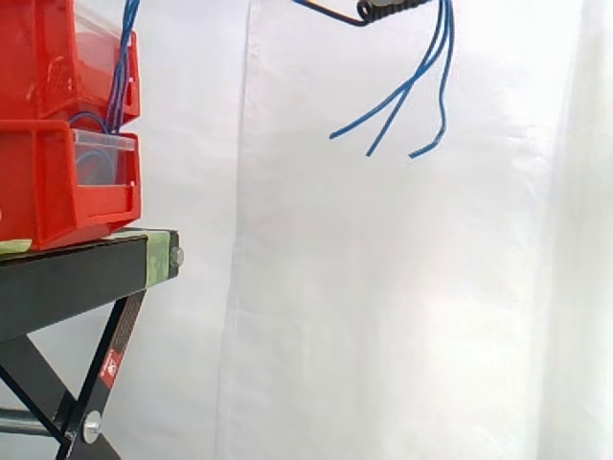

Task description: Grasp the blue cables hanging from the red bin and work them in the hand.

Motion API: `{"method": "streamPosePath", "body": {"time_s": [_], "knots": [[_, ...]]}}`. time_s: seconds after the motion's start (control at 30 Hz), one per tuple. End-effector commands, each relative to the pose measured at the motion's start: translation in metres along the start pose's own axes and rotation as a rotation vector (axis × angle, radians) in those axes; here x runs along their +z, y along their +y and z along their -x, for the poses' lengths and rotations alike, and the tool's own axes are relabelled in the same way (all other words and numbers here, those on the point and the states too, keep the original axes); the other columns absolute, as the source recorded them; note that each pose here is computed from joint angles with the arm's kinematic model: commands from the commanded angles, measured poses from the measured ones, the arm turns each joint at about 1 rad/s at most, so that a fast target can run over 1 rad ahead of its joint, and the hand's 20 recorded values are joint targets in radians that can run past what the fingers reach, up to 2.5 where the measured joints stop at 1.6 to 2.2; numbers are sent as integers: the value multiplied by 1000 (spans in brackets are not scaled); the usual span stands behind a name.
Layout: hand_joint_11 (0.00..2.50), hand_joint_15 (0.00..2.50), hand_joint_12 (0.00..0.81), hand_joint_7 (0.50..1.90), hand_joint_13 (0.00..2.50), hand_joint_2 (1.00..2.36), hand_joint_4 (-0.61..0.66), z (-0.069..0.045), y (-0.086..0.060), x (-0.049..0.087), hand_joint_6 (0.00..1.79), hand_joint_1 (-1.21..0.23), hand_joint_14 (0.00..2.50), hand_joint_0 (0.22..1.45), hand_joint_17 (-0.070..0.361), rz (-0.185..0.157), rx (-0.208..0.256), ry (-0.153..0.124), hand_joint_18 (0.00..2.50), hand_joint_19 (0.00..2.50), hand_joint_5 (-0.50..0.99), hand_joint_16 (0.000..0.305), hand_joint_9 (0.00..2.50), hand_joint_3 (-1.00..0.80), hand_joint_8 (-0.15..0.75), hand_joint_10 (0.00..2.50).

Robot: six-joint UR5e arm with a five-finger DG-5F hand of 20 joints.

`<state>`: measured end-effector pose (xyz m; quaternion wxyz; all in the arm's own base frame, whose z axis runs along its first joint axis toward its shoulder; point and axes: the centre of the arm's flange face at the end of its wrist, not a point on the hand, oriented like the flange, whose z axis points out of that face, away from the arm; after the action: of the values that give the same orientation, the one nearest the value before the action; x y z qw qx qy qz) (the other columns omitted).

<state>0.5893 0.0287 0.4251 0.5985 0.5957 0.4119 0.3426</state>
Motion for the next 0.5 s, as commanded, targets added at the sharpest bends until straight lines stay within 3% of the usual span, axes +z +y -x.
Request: {"method": "streamPosePath", "body": {"time_s": [0.0, 0.07, 0.13, 0.2, 0.3, 0.37, 0.43, 0.47], "knots": [[2500, 1398, 533, 1097, 1889, 1009, 254, 0, 0, 0, 826, -706, 2500, 871, 153, 0, -1, 0, 2500, 759, -239, 203, 1805, -792, 455, 2500], [2500, 1398, 533, 1097, 1889, 1003, 256, 0, 0, 0, 813, -707, 2500, 870, 153, 0, -1, 0, 2500, 759, -240, 203, 1805, -934, 455, 2500], [2500, 1398, 533, 1046, 1889, 1006, 250, 0, 0, 0, 888, -732, 2500, 911, 153, 0, -1, 1, 2500, 759, -266, 203, 1805, -849, 455, 2500], [2500, 1398, 533, 1028, 1889, 1021, 240, 0, 0, 0, 924, -754, 2500, 972, 153, 0, -1, 1, 2500, 759, -301, 203, 1805, -326, 455, 2500], [2500, 1398, 533, 1014, 1889, 1023, 223, 0, 0, 0, 961, -755, 2500, 979, 153, 0, 1, 1, 2500, 759, -341, 203, 1805, 64, 455, 2500], [2500, 1398, 533, 997, 1889, 1018, 215, 0, 0, 0, 975, -757, 2500, 979, 153, 0, 1, 1, 2500, 759, -367, 203, 1805, 162, 455, 2500], [2500, 1398, 533, 988, 1889, 1015, 216, 0, 0, 0, 983, -764, 2500, 954, 153, 0, -1, 1, 2500, 759, -382, 203, 1805, 127, 455, 2500], [2500, 1398, 533, 967, 1889, 1013, 216, 0, 0, 0, 1034, -753, 2500, 915, 153, 0, -1, 1, 2500, 759, -424, 203, 1805, 28, 455, 2500]]}}
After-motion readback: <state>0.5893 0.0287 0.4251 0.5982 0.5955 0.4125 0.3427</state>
